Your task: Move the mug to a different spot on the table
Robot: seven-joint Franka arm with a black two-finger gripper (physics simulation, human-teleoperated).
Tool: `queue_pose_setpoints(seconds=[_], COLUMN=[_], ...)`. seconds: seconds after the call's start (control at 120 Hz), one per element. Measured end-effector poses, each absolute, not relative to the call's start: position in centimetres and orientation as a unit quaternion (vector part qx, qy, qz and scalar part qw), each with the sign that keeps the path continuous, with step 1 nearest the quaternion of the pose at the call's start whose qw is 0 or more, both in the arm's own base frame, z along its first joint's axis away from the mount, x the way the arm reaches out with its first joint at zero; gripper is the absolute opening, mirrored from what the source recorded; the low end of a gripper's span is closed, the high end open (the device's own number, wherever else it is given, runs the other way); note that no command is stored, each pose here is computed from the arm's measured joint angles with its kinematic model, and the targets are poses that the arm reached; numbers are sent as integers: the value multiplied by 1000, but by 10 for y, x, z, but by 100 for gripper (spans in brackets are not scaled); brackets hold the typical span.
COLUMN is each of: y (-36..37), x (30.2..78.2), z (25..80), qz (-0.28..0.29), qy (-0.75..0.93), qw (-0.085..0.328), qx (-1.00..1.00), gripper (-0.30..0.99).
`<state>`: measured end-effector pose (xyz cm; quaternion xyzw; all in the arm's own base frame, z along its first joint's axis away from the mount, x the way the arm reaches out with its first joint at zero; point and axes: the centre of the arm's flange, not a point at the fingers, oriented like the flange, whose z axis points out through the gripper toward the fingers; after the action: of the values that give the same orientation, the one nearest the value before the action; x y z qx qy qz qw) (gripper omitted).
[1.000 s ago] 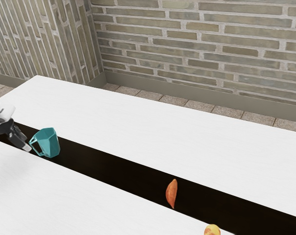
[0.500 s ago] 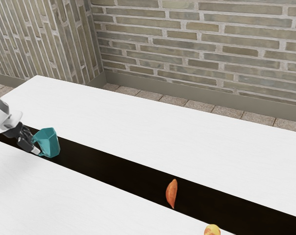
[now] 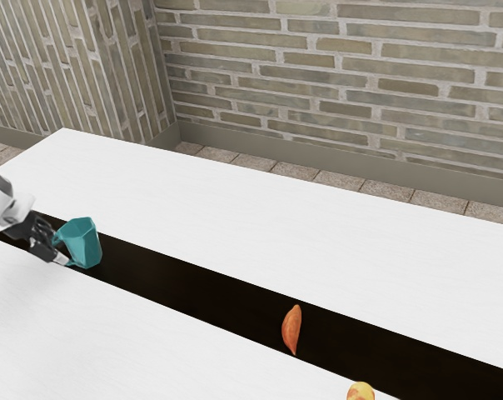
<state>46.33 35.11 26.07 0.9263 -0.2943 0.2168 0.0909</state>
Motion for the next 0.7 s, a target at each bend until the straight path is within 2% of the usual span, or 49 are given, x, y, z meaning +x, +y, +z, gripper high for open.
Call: queue_pose_setpoints(seconds=[0.333,0.7], y=[354,353], x=[453,443], z=[252,242], qz=[250,259], qy=[-254,-233], qw=[99,107], qx=[929,931], gripper=[47,36])
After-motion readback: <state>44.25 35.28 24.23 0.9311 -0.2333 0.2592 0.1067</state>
